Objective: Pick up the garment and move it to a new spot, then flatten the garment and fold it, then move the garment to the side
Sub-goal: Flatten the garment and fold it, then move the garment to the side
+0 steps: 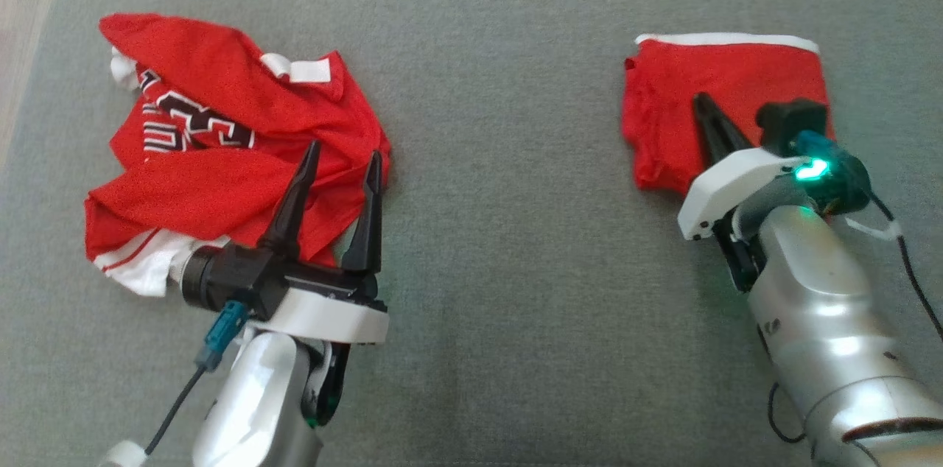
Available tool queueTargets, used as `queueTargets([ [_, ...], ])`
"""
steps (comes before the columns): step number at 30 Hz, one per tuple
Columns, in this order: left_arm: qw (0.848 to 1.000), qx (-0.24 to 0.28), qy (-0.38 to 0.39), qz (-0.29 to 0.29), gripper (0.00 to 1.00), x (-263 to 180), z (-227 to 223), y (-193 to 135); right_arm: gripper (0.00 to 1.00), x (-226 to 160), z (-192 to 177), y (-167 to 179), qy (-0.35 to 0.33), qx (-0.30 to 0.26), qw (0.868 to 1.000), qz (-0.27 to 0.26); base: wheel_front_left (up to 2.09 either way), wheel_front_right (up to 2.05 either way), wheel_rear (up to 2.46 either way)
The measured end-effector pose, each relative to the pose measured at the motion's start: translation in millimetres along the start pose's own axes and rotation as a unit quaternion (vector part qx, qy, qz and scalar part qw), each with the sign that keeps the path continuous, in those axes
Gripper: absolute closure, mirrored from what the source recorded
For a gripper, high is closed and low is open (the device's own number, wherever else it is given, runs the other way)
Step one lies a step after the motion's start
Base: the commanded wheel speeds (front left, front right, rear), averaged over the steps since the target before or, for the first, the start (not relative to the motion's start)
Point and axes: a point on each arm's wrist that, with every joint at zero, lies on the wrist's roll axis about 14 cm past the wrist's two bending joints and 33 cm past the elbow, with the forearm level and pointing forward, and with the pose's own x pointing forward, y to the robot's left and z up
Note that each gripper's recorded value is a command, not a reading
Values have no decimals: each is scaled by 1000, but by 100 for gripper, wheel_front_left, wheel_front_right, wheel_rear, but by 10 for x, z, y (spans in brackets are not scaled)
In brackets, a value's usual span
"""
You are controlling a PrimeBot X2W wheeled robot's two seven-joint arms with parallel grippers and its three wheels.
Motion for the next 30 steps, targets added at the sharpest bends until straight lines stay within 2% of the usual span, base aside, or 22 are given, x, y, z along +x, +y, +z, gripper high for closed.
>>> queueTargets([
  [8, 1000, -5, -10, -15, 0, -54, 74, -153, 100, -436, 502, -404, -119, 39, 990, -65, 0, 0, 0],
  [13, 999, -7, -17, -37, 0, -47, 125, -319, 100, -890, 469, -618, -156, 48, 981, -107, 0, 0, 0],
  [14, 999, -7, -18, -40, 0, -48, 134, -347, 13, -978, 434, -633, -160, 51, 979, -112, 0, 0, 0],
  [15, 999, -7, -18, -44, 0, -56, 135, -375, 0, -1061, 400, -643, -163, 56, 978, -117, 0, 0, 0],
  [23, 998, -9, -10, -60, 0, -129, 79, -506, 0, -1445, 162, -626, -161, 70, 975, -135, 0, 0, 0],
  [30, 998, -9, -7, -59, 0, -142, 59, -503, 0, -1438, 141, -582, -160, 74, 976, -131, 0, 0, 0],
])
